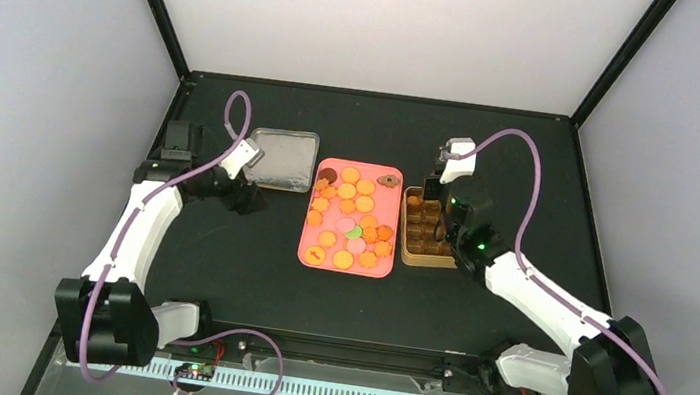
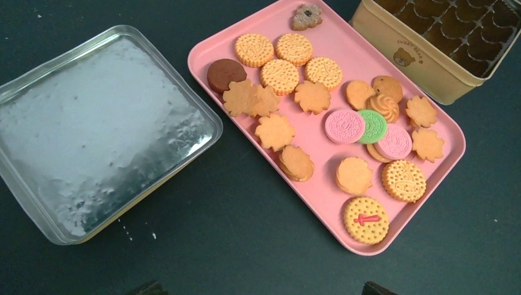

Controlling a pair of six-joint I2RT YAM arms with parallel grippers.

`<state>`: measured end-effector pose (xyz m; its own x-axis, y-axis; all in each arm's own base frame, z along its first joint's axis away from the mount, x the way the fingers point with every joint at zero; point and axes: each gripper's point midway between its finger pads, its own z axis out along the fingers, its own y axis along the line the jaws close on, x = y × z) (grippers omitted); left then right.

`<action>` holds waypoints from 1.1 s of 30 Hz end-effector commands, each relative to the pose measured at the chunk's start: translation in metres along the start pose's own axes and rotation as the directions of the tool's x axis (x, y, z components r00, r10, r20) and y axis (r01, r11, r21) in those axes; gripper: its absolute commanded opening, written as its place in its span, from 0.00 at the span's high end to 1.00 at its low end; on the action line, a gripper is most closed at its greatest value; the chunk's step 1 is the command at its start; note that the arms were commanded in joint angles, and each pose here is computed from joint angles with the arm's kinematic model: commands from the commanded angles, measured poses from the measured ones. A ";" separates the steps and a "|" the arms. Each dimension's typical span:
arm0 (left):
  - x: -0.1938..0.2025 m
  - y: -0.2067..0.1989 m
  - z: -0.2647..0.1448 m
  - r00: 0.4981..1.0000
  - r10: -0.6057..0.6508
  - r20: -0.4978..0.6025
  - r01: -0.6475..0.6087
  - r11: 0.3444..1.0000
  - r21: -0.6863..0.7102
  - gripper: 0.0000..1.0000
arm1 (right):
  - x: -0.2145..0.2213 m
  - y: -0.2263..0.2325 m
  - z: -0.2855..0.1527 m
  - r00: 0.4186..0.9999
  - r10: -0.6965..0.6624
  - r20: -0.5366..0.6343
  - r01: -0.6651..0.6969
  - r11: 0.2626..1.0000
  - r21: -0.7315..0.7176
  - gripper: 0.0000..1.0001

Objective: Pack the cookies
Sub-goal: Place the fake cookies in the empty pocket of the box.

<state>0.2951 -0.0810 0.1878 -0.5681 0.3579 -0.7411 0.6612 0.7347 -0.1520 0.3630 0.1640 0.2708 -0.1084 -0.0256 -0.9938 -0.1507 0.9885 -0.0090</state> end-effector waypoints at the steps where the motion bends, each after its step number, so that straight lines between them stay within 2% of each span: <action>1: -0.004 0.001 0.004 0.998 0.034 0.051 -0.035 0.999 0.019 0.15 | 0.000 -0.004 0.009 1.000 0.014 -0.005 -0.014 1.000 0.009 0.94; 8: 0.003 0.007 0.016 0.998 -0.004 0.055 0.003 1.000 0.016 0.14 | 0.016 -0.011 0.018 0.999 0.003 -0.047 -0.001 0.999 0.032 0.91; 21: -0.006 0.004 0.003 0.996 0.050 0.072 -0.049 0.999 -0.017 0.14 | 0.024 -0.012 0.030 0.998 0.011 -0.060 -0.009 1.000 0.020 0.82; 27: -0.006 0.005 0.001 0.997 0.051 0.066 -0.050 0.998 -0.023 0.14 | 0.024 -0.012 0.032 0.998 0.019 -0.060 -0.018 1.000 0.020 0.68; 33: -0.012 0.004 -0.003 0.995 0.058 0.079 -0.056 0.998 -0.025 0.14 | 0.010 -0.013 0.025 0.999 0.029 -0.031 -0.029 0.999 0.016 0.69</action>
<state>0.2990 -0.0828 0.1763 -0.5436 0.3424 -0.7663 0.6640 0.7339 -0.1432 0.3887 0.1558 0.2297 -0.2058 -0.0496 -0.9773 -0.1337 0.9908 -0.0221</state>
